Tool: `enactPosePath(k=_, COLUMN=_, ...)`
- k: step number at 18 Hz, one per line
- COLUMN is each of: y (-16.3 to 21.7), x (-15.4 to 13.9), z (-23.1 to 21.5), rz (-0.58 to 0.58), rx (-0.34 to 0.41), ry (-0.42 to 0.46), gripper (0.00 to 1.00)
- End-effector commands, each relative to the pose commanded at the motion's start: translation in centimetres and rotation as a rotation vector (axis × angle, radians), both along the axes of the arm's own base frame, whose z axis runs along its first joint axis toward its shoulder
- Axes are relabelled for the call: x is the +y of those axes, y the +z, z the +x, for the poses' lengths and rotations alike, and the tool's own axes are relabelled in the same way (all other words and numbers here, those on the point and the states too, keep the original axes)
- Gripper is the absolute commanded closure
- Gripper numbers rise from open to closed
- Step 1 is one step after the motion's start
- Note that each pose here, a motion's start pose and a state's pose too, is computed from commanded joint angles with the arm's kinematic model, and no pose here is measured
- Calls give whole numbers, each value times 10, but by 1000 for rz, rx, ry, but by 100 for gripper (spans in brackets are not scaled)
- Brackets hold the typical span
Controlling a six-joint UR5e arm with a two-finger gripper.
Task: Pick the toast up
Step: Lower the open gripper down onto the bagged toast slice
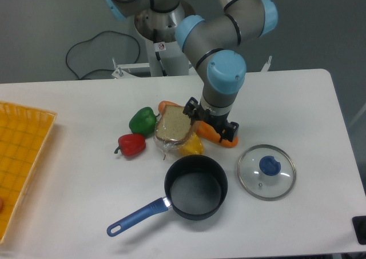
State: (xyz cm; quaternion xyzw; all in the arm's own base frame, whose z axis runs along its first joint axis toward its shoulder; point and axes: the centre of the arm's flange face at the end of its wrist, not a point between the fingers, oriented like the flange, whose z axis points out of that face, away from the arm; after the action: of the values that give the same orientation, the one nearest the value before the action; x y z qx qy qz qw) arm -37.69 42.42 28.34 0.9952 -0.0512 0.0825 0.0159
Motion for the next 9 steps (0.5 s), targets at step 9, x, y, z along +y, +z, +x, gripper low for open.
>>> enactPosePath(k=9, y=-20, x=-3, z=14, rz=3, rx=-65, ry=4, gripper=0)
